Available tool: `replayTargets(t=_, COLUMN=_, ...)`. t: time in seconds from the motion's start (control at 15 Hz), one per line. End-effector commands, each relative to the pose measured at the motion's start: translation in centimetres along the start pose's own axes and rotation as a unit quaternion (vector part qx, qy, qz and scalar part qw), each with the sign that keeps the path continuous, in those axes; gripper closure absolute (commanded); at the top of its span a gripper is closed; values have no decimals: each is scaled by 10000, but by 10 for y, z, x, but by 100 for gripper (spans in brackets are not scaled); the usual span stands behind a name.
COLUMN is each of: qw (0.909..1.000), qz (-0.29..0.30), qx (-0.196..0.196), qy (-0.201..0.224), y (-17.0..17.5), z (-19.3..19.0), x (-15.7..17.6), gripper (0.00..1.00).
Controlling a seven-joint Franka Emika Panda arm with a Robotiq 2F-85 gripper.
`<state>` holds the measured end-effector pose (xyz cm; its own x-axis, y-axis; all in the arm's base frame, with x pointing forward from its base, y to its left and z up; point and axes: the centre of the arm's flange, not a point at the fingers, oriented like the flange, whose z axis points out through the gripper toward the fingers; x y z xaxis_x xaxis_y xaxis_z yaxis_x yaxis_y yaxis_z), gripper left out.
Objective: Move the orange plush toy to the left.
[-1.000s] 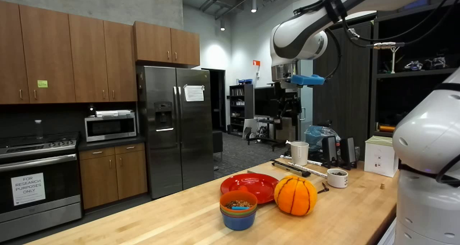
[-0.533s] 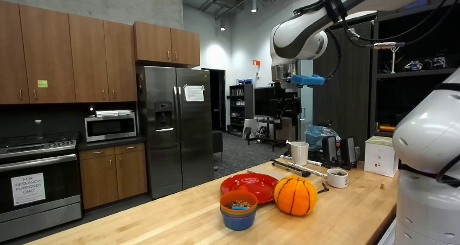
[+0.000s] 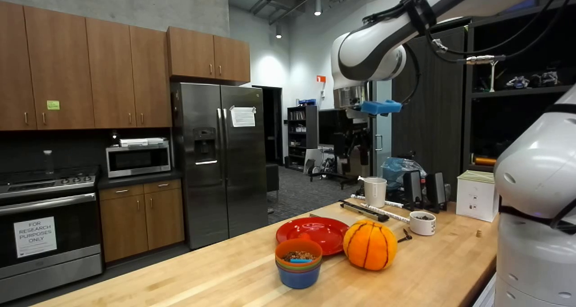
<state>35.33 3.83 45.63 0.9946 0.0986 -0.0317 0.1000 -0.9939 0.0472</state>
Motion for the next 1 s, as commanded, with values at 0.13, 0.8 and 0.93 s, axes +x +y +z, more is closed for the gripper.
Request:
replayTargets(t=0.13, qw=9980, qz=-561, qx=-246, qy=-181, y=-60, z=52, x=-3, gripper=0)
replayTargets(t=0.8, qw=9872, qz=-569, qx=-1025, qy=-1080, y=-50, z=162, x=-23, gripper=0)
replayTargets(t=0.93, qw=9876, qz=-595, qx=-980, qy=-1075, y=-55, z=173, x=-22, gripper=0)
